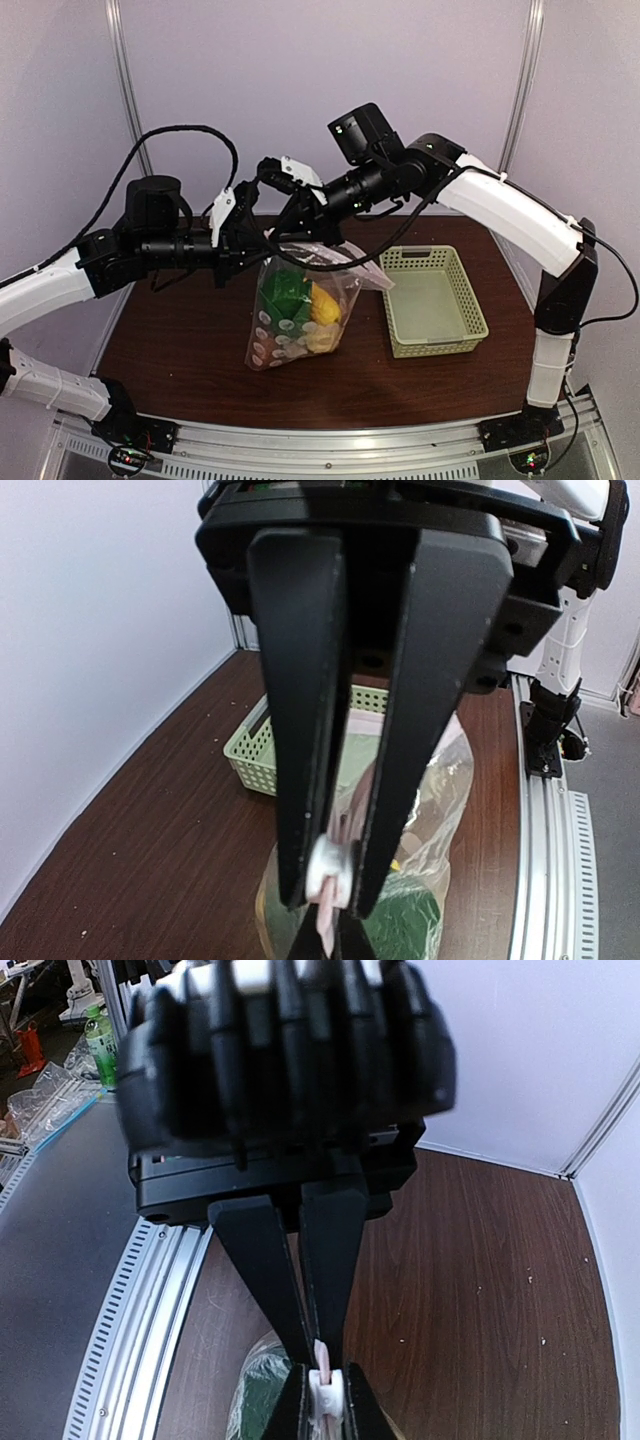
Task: Place the food in the zip-top bag and seal the zipper
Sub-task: Zip the zipper on the zipper food storage bag.
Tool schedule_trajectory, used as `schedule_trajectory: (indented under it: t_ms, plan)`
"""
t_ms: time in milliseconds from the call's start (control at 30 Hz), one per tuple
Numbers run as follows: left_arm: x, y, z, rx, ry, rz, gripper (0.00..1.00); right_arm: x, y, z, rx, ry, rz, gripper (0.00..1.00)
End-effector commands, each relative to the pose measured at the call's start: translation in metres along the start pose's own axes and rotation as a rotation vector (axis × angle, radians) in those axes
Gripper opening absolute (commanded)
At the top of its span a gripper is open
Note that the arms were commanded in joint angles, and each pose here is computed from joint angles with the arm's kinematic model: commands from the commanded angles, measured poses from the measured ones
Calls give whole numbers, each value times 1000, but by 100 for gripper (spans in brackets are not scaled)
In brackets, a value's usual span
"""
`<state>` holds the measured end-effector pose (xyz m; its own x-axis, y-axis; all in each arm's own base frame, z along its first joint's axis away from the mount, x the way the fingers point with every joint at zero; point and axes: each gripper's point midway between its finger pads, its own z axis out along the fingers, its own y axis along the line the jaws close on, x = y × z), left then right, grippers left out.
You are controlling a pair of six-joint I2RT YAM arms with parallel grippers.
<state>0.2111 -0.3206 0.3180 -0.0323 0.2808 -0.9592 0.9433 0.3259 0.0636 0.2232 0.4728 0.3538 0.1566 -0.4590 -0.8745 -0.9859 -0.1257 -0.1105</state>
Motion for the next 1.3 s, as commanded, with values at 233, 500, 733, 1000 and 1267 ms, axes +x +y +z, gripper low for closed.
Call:
schedule_trajectory:
  t_ms: [233, 500, 733, 1000, 1267]
  plan:
    - [-23, 17, -18, -131, -74, 54, 0, 6, 3, -13, 37, 52, -10, 0]
    - [-20, 27, -32, -229, -102, 57, 0, 47, -15, -16, 68, 166, 72, 0]
    - [-14, 35, -39, -284, -103, 50, 0, 82, -18, -27, 67, 257, 117, 0]
    - [-9, 41, -42, -309, -103, 41, 0, 122, -17, -49, 80, 333, 178, 0]
    - [-2, 49, -43, -330, -91, 25, 0, 147, -19, -81, 128, 375, 217, 0]
